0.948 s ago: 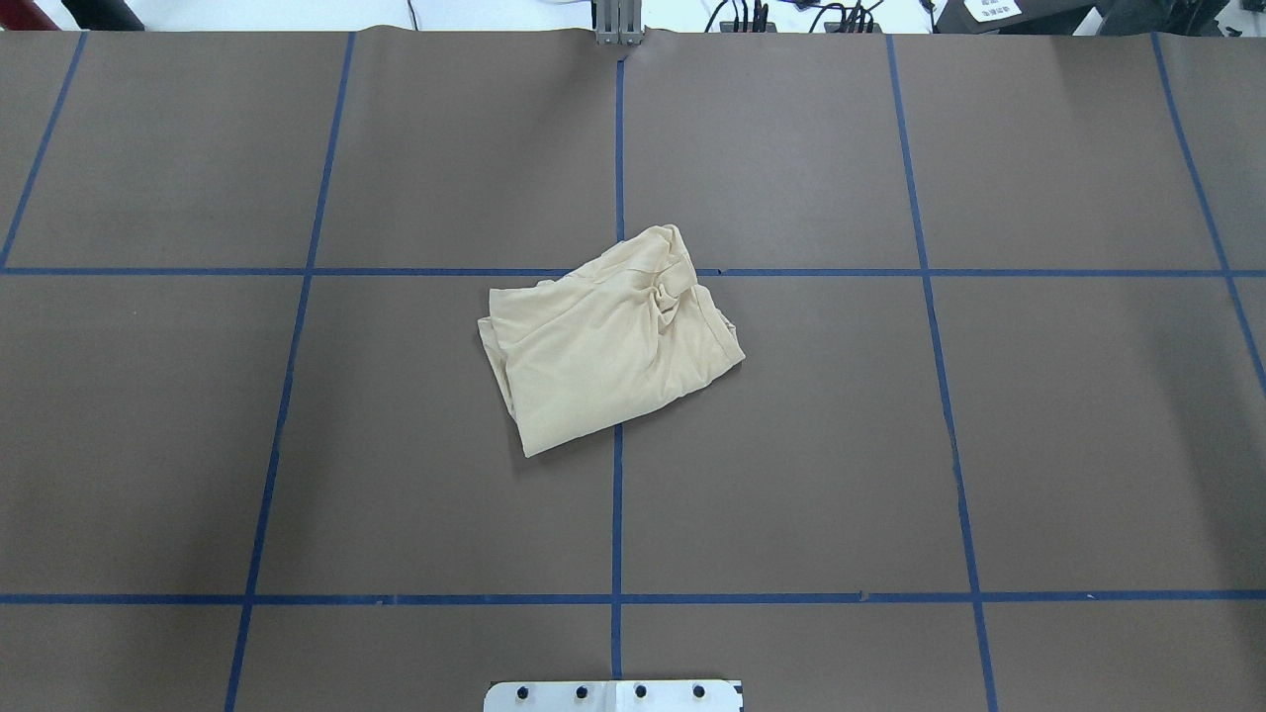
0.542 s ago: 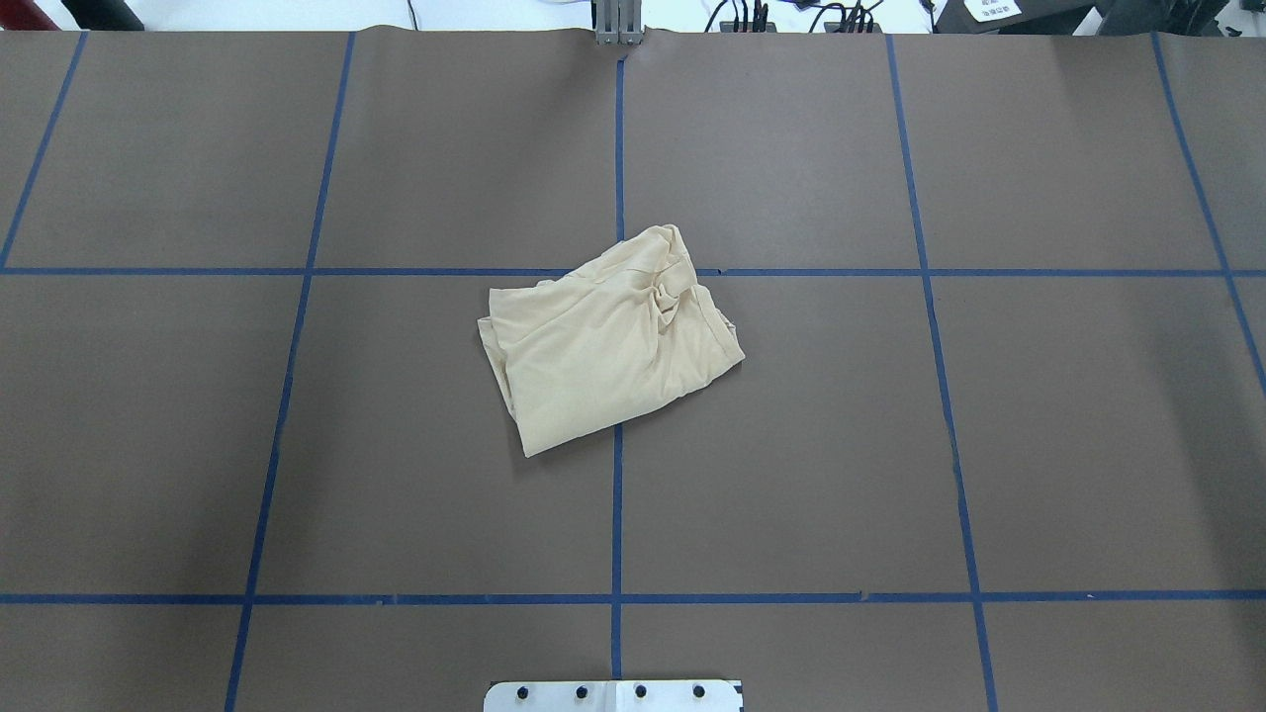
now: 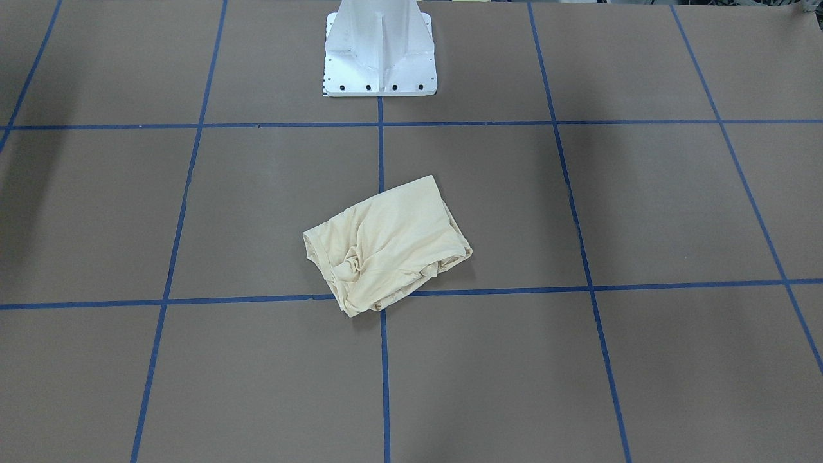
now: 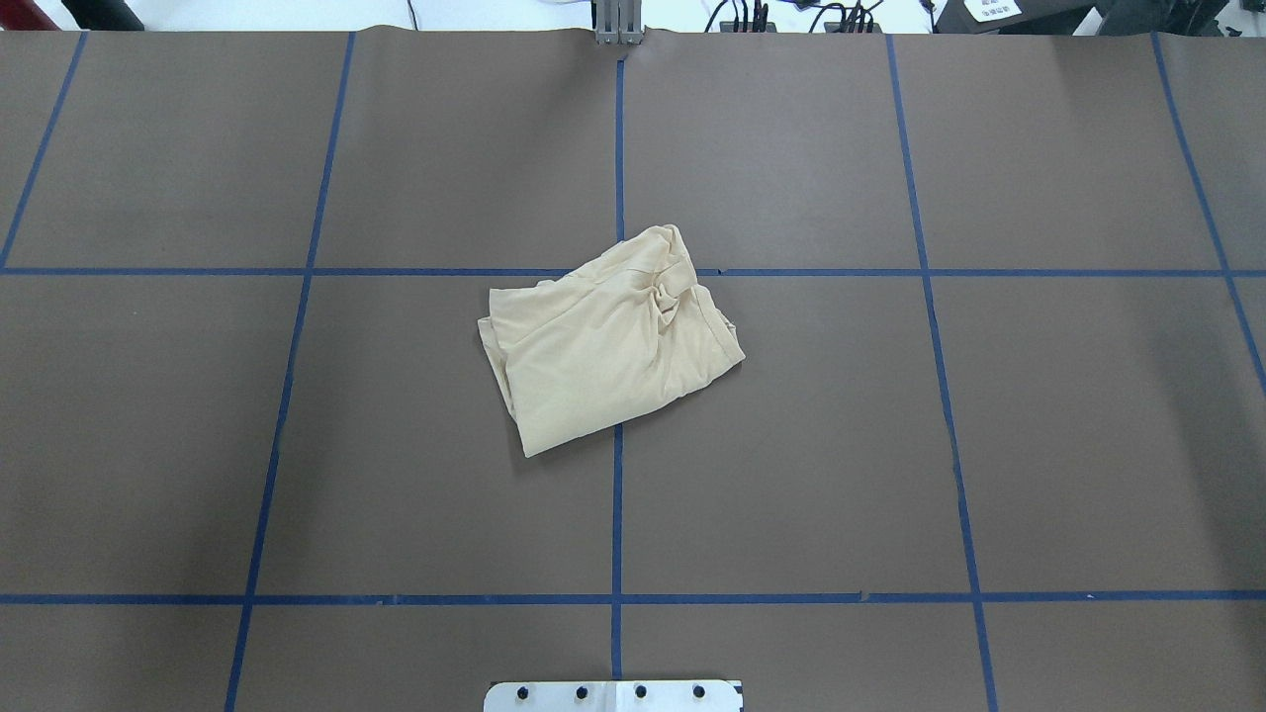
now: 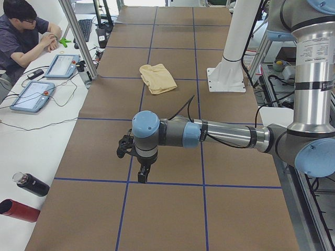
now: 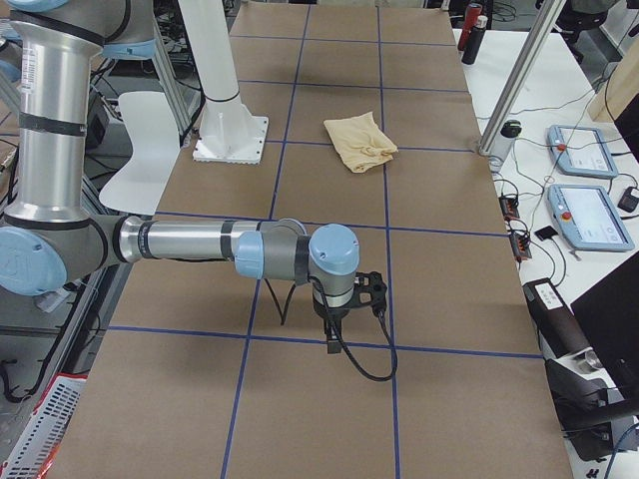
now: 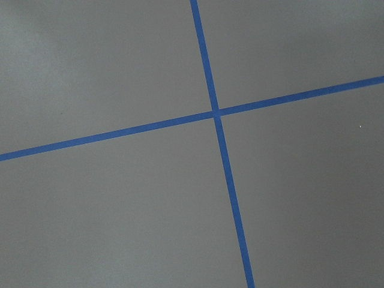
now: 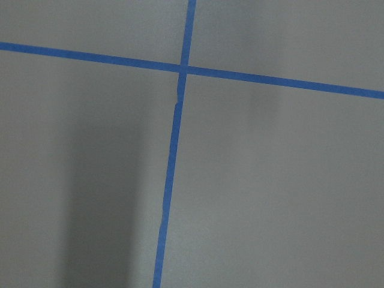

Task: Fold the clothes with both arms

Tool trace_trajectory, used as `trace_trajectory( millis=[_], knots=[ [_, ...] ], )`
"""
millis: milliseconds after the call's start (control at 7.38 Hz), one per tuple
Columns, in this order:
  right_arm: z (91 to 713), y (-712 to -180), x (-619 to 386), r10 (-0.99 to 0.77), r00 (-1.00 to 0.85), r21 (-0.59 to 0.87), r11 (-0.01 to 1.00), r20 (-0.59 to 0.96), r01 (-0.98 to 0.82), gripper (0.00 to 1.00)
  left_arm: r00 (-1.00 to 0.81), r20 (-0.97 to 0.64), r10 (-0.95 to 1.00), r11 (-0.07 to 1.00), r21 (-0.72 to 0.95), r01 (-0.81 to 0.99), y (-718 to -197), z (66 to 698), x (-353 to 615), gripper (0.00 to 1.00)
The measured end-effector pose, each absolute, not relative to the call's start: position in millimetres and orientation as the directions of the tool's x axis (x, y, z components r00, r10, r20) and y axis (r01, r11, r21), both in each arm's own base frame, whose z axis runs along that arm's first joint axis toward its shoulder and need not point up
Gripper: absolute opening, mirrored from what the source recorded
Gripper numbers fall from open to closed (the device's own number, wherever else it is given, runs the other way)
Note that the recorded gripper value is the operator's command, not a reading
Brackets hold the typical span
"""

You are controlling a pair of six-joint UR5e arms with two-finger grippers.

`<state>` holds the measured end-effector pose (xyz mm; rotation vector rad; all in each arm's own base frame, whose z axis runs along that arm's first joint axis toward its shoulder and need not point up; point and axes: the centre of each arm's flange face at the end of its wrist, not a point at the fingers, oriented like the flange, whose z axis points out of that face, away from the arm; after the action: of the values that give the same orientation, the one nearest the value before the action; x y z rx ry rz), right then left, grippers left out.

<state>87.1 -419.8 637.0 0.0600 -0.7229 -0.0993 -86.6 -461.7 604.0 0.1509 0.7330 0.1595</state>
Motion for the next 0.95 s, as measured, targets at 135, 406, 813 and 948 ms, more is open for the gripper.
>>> trace_trajectory(
  millis=[135, 406, 813, 948],
  knots=[
    [637.1, -419.7, 87.1, -0.112, 0.746, 0.089, 0.994, 0.657, 0.07, 1.0, 0.732, -0.652, 0.198, 0.977, 0.193, -0.092, -461.7, 603.5, -86.6, 1.0],
    [637.5, -419.3, 87.0, -0.111, 0.745, 0.088, 0.994, 0.658, 0.07, 1.0, 0.733, -0.65, 0.201, 0.976, 0.199, -0.09, -461.9, 600.4, -86.7, 1.0],
    [637.6, -419.1, 87.1, -0.111, 0.745, 0.088, 0.994, 0.657, 0.071, 1.0, 0.733, -0.65, 0.201, 0.976, 0.2, -0.09, -461.9, 599.1, -86.6, 1.0],
    [637.9, -418.9, 87.1, -0.111, 0.746, 0.088, 0.994, 0.657, 0.071, 1.0, 0.733, -0.65, 0.2, 0.976, 0.2, -0.09, -461.9, 599.1, -86.7, 1.0]
  ],
)
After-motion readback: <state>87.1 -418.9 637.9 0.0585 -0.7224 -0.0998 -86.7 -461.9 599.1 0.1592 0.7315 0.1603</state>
